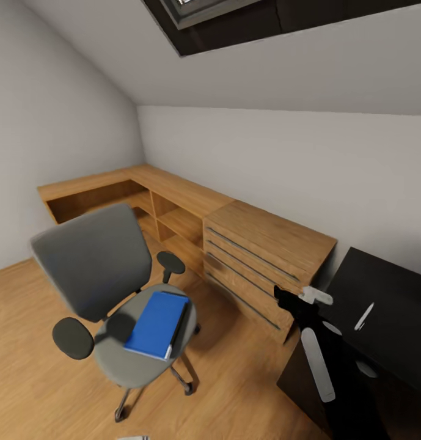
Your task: In the bedroom, organize the workspace by keeping the computer under the desk, ensuring the monitor is on the desk, placing the keyboard on the desk next to the monitor, placing the mouse on the desk next to the keyboard, moving the folder from the swivel chair onto the desk next to the mouse, stacking the notebook on top of the folder with the pen on top of the notebook, and positioning the swivel chair next to the desk.
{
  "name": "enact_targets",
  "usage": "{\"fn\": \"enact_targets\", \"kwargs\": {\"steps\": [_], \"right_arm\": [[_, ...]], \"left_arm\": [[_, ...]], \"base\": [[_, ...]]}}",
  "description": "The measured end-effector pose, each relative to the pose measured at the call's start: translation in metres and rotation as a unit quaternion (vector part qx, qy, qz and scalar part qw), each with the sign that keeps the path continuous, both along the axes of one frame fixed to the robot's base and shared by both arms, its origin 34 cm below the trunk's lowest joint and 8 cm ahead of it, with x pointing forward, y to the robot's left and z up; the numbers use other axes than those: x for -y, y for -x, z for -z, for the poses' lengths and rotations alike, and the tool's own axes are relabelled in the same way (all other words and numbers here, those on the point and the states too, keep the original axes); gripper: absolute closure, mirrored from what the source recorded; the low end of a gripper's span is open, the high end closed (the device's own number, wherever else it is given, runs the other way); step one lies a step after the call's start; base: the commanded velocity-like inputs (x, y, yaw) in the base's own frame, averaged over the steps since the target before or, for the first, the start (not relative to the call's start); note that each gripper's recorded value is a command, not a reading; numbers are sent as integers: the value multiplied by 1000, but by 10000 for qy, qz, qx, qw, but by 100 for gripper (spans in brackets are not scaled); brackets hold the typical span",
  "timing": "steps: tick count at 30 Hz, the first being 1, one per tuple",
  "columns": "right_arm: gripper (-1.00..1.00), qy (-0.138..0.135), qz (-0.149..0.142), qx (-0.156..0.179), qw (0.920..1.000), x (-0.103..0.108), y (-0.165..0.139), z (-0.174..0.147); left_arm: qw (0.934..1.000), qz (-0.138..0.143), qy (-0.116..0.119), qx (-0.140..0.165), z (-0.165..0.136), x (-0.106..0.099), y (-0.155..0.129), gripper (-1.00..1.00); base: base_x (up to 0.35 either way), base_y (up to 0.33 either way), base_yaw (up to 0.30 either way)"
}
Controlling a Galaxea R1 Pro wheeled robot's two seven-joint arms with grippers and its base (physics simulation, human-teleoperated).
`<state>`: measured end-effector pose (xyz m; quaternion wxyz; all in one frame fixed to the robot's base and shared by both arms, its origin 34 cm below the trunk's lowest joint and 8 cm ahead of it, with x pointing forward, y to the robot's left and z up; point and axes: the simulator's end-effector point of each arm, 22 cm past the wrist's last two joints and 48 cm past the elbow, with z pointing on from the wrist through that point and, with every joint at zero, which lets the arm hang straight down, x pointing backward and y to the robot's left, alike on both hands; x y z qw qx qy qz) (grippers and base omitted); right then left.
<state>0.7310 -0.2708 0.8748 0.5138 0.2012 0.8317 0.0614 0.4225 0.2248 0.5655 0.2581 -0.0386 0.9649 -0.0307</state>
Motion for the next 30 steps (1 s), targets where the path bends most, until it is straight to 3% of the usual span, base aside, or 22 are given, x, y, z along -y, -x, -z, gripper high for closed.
{"fn": "enact_targets", "kwargs": {"steps": [8,15,21,30], "right_arm": [[-100,251,-471,-287,9982,-50,4,21],[-100,558,-865,-526,9933,-92,15,49],[-100,1088,-1086,-643,9860,-116,27,74],[-100,1602,-1320,-548,9767,-161,38,88]], "left_arm": [[10000,-32,-15,-14,1,-4,1,-100],[9999,-93,-45,-35,2,-10,2,-100],[9989,-449,-118,-54,4,-34,3,-100],[9971,-738,-190,-86,5,-54,5,-100]], "base": [[-306,36,279],[-77,16,274],[-13,3,268],[-2,0,263]]}}
